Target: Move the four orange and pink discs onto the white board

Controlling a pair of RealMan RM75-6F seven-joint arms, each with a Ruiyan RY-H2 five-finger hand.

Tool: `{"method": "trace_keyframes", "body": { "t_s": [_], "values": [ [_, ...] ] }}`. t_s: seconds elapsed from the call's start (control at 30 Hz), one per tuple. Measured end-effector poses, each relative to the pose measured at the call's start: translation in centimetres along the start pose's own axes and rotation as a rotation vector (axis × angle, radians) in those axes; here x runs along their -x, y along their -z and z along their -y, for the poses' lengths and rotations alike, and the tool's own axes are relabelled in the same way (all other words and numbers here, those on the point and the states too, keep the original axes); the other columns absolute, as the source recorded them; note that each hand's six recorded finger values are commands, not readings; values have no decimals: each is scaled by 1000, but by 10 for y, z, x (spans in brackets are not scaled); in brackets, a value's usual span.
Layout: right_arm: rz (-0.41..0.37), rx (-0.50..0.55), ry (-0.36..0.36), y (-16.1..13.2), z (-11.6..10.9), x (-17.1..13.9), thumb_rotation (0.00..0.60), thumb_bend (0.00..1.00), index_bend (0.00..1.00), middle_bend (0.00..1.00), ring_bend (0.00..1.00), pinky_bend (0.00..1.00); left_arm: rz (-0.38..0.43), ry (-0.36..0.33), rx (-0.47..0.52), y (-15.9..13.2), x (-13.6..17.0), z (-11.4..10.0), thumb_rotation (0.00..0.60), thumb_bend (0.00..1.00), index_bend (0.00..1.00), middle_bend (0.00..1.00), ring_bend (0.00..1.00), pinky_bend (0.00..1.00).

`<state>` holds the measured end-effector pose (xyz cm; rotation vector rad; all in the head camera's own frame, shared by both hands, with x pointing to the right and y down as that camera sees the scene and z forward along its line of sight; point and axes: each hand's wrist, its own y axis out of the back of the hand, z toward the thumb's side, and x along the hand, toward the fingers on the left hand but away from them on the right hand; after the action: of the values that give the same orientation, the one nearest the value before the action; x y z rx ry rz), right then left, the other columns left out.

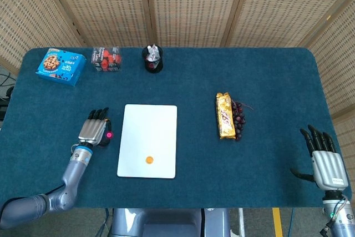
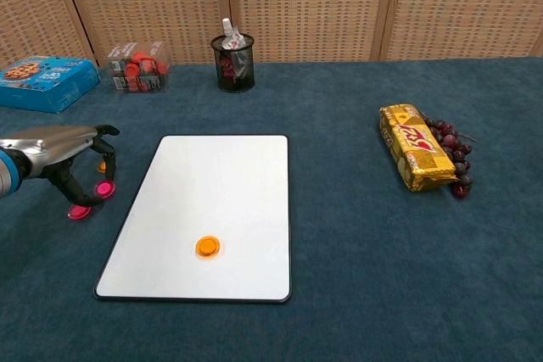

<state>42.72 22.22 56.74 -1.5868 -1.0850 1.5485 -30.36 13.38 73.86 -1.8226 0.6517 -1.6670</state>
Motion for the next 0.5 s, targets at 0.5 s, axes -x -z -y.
{"method": "trace_keyframes", "body": {
  "t_s": [0.5],
  "values": [
    [5,12,-6,1,0,1,600,0,0,0,0,0,121,-7,20,-65,8,-18,600,307,556,0,0,0]
  ]
}}
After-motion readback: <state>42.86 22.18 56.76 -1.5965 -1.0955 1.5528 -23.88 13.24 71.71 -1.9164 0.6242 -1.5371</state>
